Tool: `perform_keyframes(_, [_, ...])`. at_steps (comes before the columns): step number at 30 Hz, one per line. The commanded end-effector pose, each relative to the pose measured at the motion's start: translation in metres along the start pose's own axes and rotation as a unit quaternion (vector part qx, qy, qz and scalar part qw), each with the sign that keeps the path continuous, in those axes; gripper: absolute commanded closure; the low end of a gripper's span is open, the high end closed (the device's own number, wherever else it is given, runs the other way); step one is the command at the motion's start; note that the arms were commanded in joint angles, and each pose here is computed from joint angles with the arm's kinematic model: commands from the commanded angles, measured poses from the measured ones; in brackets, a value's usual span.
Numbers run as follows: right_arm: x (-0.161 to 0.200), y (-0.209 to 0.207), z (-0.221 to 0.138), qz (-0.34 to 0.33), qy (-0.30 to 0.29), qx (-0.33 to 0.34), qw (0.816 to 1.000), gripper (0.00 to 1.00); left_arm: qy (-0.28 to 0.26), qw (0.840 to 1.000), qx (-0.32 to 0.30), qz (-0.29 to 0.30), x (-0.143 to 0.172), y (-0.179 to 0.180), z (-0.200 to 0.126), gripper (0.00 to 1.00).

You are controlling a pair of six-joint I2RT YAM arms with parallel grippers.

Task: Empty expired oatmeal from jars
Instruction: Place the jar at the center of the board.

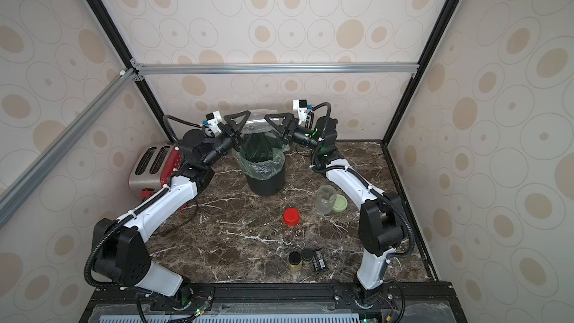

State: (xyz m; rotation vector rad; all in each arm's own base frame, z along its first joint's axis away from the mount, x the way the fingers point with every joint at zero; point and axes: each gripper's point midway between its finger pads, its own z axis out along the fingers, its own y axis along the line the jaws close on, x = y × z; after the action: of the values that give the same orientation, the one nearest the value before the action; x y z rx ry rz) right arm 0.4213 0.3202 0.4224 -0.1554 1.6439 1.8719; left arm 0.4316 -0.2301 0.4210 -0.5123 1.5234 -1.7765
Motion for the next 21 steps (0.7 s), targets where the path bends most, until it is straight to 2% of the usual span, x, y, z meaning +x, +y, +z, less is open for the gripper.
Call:
perform_keyframes(1, [-0.004,0.032,0.008,-0.030,-0.005,-0.046,0.998,0.15,0.017,0.999,0.029,-0.002,0.006,-0.022,-0.003,0.65])
perform_keyframes(10, [-0.007,0.034,0.019,-0.033,-0.005,-0.058,0.998,0.17,0.022,0.999,0.034,-0.001,0.009,-0.027,-0.005,0.64])
perform_keyframes(14, [-0.008,0.038,0.019,-0.036,-0.005,-0.062,0.997,0.35,0.022,0.999,0.033,0.001,0.010,-0.028,-0.006,0.58])
perform_keyframes(16, [-0.007,0.040,0.018,-0.036,-0.002,-0.062,0.997,0.50,0.022,0.999,0.033,0.005,0.009,-0.029,-0.007,0.50])
perform_keyframes(20, [-0.004,0.038,0.015,-0.035,0.007,-0.043,0.998,0.54,0.024,0.999,0.016,0.041,0.014,-0.030,-0.015,0.18])
perform_keyframes(21, [-0.003,0.039,0.012,-0.038,0.009,-0.037,0.999,0.55,0.023,0.998,0.005,0.054,0.014,-0.028,-0.019,0.13])
